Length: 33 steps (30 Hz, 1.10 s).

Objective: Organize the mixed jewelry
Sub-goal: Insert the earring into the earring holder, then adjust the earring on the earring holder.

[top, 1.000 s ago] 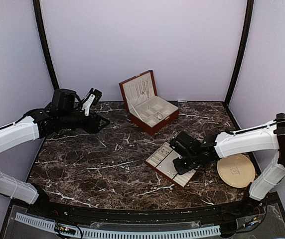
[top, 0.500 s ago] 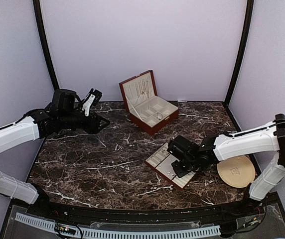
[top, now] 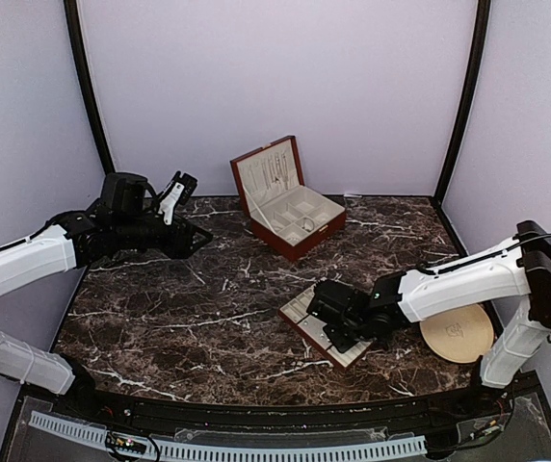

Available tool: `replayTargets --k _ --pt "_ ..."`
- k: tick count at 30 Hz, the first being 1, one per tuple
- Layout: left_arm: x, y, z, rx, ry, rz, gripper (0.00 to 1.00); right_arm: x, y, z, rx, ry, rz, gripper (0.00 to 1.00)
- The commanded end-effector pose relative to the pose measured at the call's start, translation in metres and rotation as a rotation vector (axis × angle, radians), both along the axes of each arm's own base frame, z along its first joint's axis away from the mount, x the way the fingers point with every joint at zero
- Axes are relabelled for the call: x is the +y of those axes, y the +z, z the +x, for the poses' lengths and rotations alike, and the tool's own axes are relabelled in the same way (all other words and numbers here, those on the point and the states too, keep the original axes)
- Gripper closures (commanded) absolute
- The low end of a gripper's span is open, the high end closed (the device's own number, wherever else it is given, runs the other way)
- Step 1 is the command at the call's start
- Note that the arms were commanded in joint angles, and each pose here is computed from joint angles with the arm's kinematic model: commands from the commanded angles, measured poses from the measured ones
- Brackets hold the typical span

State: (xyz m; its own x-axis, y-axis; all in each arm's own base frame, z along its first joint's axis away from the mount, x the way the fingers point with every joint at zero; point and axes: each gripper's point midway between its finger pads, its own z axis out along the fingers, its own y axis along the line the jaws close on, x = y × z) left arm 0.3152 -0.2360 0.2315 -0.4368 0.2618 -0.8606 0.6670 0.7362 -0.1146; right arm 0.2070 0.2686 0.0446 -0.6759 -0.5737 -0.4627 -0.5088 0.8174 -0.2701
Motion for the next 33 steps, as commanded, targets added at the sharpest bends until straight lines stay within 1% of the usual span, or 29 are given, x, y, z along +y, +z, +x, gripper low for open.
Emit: replayTargets --k 1,5,14,16,19,24,26,30,33 --pt "0.003 0.008 -0.004 -0.029 -0.007 -0.016 0.46 0.006 -0.005 -0.008 0.006 0.01 -0.021 0.91" --pt "0.004 0.009 -0.005 -0.031 -0.008 -0.018 0.46 0.009 -0.005 -0.011 0.011 0.012 -0.021 0.88" --pt "0.005 0.01 -0.005 -0.037 -0.005 -0.02 0.46 0.01 0.025 -0.011 -0.009 0.008 0.052 0.68" --pt "0.005 0.01 -0.005 -0.037 -0.005 -0.02 0.46 0.01 0.031 -0.011 -0.015 0.01 0.062 0.65" --pt "0.004 0.009 -0.005 -0.018 0.007 -0.036 0.46 0.009 0.038 -0.011 -0.021 0.009 0.075 0.63" --pt "0.005 0.009 -0.005 -0.017 0.008 -0.035 0.46 0.017 0.047 -0.01 -0.007 0.017 0.144 0.63" --pt "0.005 0.008 -0.005 -0.016 0.009 -0.034 0.46 0.018 0.046 -0.008 0.01 0.012 0.18 0.65" --pt "0.004 0.007 -0.005 -0.014 0.009 -0.034 0.46 0.019 0.042 -0.005 0.066 -0.012 0.258 0.74" --pt "0.004 0.006 -0.005 -0.009 0.008 -0.034 0.46 0.018 0.041 -0.001 0.098 -0.037 0.327 0.75"
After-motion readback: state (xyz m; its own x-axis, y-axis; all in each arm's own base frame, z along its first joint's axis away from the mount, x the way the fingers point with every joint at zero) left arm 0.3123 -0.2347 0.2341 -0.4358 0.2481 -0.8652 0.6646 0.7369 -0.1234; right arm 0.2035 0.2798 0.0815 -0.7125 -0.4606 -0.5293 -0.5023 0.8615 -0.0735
